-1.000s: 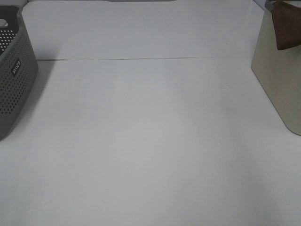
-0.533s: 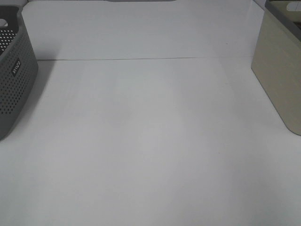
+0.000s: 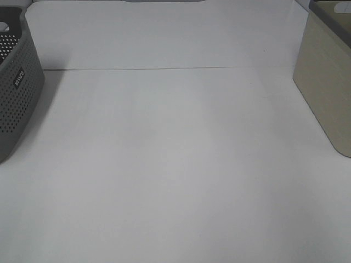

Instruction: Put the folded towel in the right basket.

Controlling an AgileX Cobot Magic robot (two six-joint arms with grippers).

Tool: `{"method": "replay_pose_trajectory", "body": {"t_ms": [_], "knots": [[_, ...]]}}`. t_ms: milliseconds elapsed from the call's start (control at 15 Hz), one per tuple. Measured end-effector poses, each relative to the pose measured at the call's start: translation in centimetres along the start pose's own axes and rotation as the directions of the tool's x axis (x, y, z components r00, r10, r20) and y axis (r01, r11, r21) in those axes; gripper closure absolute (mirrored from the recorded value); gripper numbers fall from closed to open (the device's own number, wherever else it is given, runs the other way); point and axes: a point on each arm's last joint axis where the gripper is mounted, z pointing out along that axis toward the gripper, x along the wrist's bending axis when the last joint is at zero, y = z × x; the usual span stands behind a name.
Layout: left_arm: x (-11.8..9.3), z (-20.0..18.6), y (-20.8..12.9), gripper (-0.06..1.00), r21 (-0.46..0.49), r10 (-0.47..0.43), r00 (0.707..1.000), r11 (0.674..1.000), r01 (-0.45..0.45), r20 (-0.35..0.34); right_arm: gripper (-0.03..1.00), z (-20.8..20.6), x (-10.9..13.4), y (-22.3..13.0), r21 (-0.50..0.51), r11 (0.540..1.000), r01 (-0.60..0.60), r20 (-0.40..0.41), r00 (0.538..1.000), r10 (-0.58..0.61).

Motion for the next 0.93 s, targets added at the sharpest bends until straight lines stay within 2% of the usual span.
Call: {"method": "replay_pose_trajectory", "body": {"t_ms": [333,533,667,800,933], "knots": [[0.0,0.0,0.0,0.07,0.000,0.000,1.000,1.000,0.000,0.000,0.27,-8.0,0.9,-0.3,-0.064,0.995,-0.077,-0.145,0.987,0.067],[0.0,0.0,0.0,0.07,0.000,0.000,1.000,1.000,0.000,0.000,0.26,-13.0,1.3,-1.0,-0.124,0.989,-0.079,-0.179,0.982,0.056],[0.0,0.0,0.0,0.07,0.000,0.000,1.000,1.000,0.000,0.000,0.26,-16.7,3.0,-1.5,-0.201,0.979,-0.044,-0.194,0.981,0.004],[0.0,0.0,0.0,0.07,0.000,0.000,1.000,1.000,0.000,0.000,0.26,-20.7,5.7,-2.5,-0.281,0.960,0.002,-0.228,0.971,-0.069],[0.0,0.0,0.0,0.07,0.000,0.000,1.000,1.000,0.000,0.000,0.26,-23.6,7.3,-4.6,-0.320,0.947,0.040,-0.237,0.964,-0.121]]}}
